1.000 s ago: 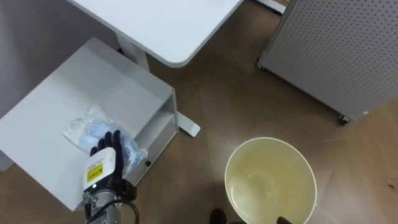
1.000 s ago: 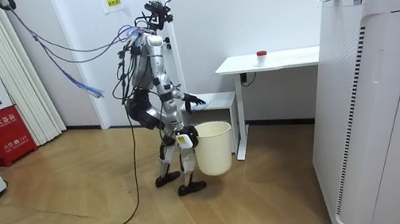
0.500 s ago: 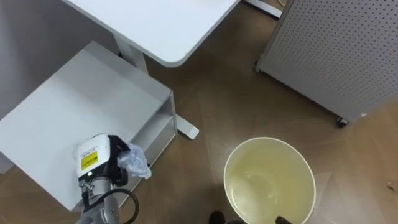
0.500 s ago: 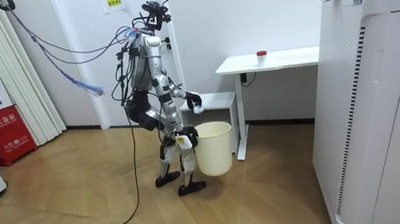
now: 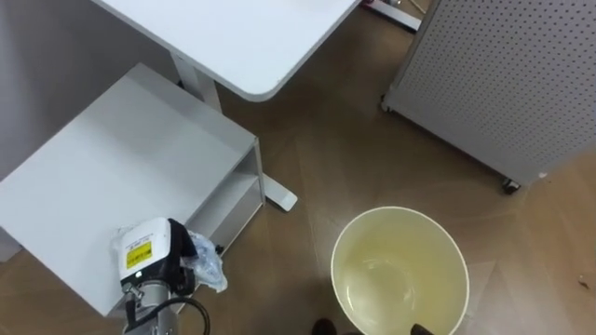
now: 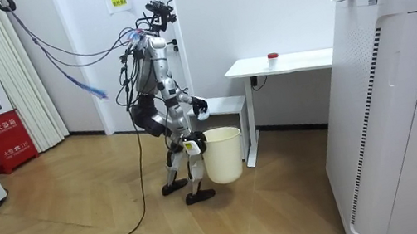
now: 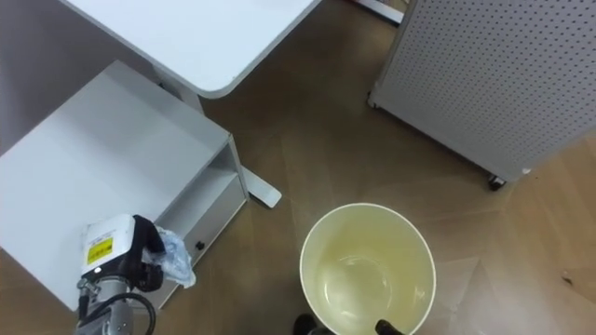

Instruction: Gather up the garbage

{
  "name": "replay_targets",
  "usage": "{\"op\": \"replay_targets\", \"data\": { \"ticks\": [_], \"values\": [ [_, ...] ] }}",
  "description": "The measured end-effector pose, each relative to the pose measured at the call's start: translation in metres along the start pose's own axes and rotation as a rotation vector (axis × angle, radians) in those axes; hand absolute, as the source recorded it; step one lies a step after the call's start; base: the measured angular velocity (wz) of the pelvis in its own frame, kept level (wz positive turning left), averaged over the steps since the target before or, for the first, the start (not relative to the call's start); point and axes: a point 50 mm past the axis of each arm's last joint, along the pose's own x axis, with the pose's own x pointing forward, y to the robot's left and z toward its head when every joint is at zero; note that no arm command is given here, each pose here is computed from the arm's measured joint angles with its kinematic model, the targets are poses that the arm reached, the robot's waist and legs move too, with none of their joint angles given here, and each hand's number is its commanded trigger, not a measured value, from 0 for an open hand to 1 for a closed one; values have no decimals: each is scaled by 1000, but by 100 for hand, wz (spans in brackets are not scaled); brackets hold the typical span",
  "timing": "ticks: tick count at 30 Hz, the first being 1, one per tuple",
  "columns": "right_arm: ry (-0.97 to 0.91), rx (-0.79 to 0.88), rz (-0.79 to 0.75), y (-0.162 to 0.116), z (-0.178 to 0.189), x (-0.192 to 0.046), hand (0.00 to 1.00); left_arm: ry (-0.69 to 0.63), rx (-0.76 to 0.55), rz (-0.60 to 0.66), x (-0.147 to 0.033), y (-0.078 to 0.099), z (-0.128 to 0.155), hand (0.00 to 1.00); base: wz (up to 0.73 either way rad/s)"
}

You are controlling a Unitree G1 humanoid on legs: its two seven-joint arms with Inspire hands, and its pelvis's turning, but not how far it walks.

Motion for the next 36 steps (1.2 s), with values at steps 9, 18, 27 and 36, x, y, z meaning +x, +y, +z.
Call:
{"op": "replay_targets", "data": {
  "ticks": [9,18,27,36],
  "values": [
    [-23,-48,6,5,-11,1,100,-80,-214,2,-11,-12,29,100,-3],
    [1,-85,17,9,-24,0,100,-227,-373,-197,-54,-53,87,100,-2],
    [24,-142,40,16,-27,2,100,-315,-357,-430,-75,-74,107,31,-1],
    [43,-150,51,20,-35,2,100,-358,-357,-516,-85,-81,119,0,-5]
  ]
}}
